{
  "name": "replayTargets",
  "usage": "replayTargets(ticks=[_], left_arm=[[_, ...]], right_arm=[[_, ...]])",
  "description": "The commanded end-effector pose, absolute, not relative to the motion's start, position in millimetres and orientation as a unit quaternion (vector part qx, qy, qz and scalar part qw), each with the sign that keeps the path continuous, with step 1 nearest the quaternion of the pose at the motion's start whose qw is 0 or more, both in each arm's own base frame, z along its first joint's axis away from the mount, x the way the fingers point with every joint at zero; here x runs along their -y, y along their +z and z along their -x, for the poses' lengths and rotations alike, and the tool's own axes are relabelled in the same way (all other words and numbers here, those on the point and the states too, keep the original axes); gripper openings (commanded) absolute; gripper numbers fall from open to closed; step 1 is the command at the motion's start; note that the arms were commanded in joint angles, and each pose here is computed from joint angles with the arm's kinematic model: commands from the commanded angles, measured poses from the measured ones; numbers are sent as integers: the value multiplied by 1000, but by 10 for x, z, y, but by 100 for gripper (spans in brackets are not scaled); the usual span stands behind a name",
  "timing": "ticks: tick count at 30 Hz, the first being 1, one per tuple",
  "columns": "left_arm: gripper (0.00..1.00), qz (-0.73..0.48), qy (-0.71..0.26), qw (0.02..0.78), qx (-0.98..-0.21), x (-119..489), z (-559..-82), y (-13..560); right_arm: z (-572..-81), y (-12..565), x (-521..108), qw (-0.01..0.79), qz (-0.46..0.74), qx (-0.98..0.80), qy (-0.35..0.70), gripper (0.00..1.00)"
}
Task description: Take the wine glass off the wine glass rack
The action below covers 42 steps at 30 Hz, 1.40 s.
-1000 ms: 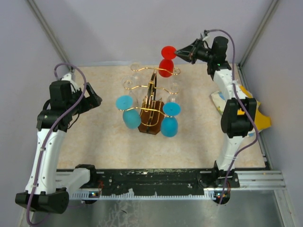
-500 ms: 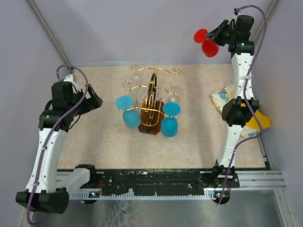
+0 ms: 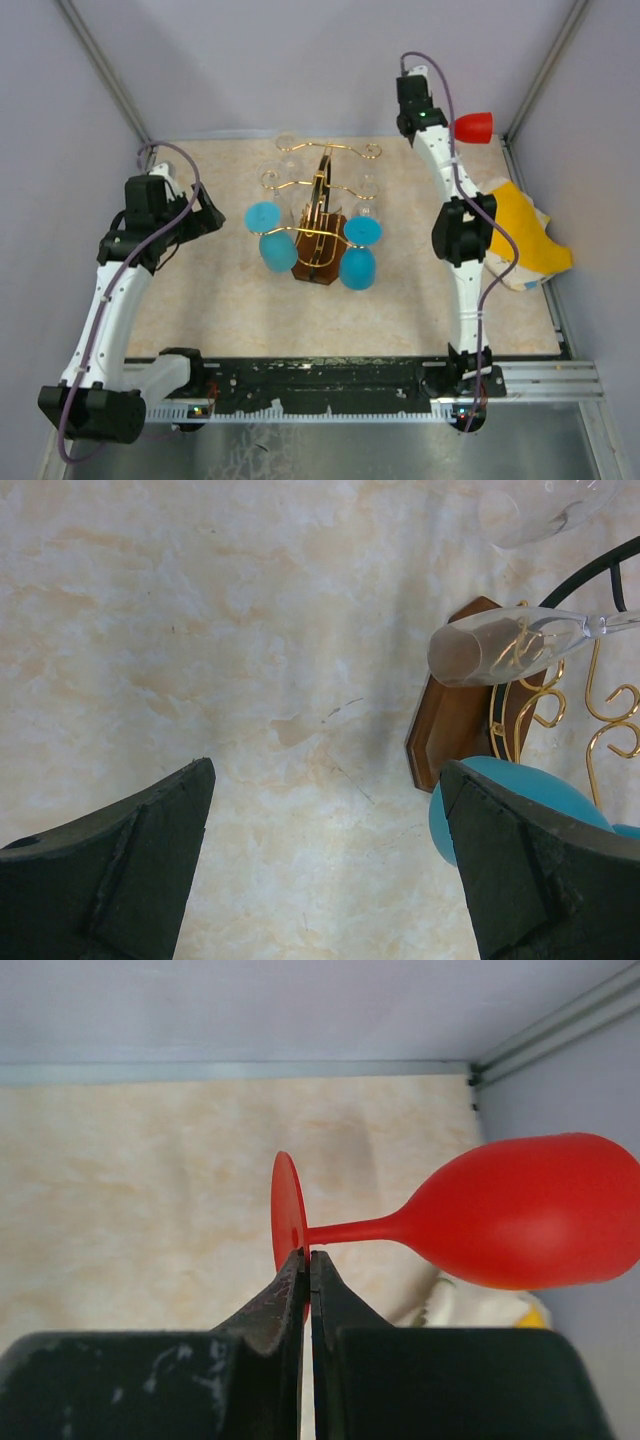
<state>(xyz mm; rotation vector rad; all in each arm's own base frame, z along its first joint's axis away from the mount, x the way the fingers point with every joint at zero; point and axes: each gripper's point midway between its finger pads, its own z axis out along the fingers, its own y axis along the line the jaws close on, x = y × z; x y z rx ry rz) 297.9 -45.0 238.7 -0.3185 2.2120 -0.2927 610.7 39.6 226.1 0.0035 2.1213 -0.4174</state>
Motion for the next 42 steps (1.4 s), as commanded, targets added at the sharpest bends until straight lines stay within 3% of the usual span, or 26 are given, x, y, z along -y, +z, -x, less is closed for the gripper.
replayTargets(ticks=[1,7,13,27,42], left_arm=[[99,114,-143,446,-876,535,-3065,2416],[99,114,-158,443,-875,590,-3112,2352],[100,109,-157,452,-871,587,-3165,2392],[100,107,-162,440,-877,622,-3263,2274],[100,105,-146,425,-887,588,-3330,2133]], right_arm=[[-6030,2448,216,448,-31,-794,-410,0],[-5917,2212,472,381,-30,-750,-540,0],[-5936,1867,563,347,-23,-737,-580,0],[-5961,1210,870,287,3,-744,-603,0],[-5962,562,797,249,62,-783,-566,0]])
